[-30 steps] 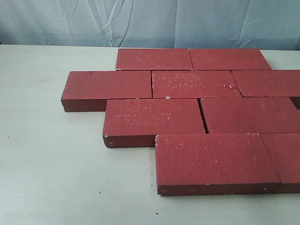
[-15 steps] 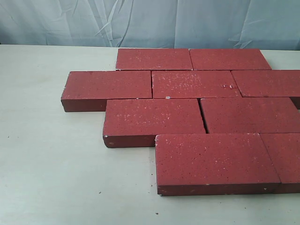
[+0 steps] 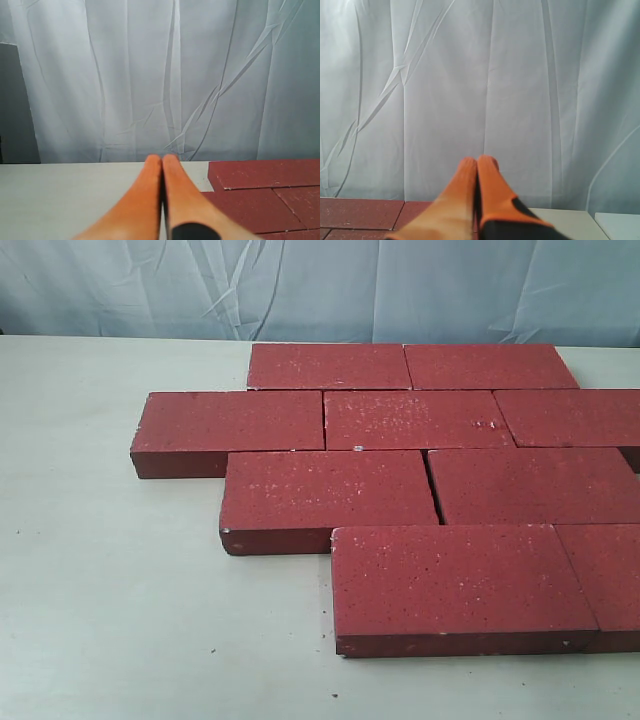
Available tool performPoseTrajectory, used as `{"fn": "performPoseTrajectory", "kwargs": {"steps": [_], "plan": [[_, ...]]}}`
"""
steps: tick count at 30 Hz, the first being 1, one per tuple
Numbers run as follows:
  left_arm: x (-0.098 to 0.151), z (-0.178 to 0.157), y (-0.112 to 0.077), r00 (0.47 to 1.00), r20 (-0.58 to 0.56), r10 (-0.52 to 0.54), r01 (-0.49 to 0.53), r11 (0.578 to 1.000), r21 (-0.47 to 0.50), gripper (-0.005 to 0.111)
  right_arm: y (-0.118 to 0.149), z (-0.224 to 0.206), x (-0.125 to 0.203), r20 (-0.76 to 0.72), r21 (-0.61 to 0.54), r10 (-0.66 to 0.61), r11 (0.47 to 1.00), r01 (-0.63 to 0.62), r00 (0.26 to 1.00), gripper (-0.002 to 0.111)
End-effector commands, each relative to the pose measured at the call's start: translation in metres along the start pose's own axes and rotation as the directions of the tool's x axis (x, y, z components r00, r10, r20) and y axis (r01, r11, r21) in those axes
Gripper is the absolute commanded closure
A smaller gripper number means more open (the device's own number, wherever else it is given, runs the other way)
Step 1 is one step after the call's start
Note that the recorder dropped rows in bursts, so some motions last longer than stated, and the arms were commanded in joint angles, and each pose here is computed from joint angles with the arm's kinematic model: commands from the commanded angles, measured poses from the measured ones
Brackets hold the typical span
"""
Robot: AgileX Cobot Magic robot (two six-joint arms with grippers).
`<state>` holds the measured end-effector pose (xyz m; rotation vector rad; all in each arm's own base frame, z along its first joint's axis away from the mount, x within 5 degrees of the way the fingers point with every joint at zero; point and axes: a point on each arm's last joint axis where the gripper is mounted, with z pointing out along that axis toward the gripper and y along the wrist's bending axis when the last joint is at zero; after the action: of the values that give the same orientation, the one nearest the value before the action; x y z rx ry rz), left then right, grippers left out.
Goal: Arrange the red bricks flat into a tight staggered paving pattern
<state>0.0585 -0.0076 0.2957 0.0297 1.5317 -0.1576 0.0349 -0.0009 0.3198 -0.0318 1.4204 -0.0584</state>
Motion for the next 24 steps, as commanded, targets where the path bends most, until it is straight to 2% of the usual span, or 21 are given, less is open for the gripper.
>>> {"fn": "performPoseTrajectory", "kwargs": {"steps": [1,6,14,19,24], "plan": [[0.021,-0.010,0.003,1.000,0.012,-0.012,0.012,1.000,-0.023,0.107,0.000,0.000,0.001,-0.001,0.004,0.001,1.000,-0.001,1.000,0.109],[0.054,-0.013,0.008,0.999,-0.008,-0.040,0.039,0.996,-0.079,0.107,0.000,0.000,0.001,-0.001,0.004,0.001,1.000,-0.001,1.000,0.109],[0.095,-0.008,0.014,0.991,-0.126,-0.053,0.036,0.990,-0.133,0.107,0.000,0.000,0.002,-0.003,0.000,0.017,1.000,-0.017,1.000,0.109],[0.100,-0.008,0.015,0.989,-0.148,-0.006,-0.015,0.990,-0.138,0.107,0.000,0.000,0.002,-0.003,0.000,0.017,1.000,-0.017,1.000,0.109],[0.102,-0.008,0.015,0.985,-0.175,-0.005,-0.019,0.990,-0.138,0.107,0.000,0.000,0.002,-0.003,0.000,0.017,1.000,-0.017,1.000,0.109]]}}
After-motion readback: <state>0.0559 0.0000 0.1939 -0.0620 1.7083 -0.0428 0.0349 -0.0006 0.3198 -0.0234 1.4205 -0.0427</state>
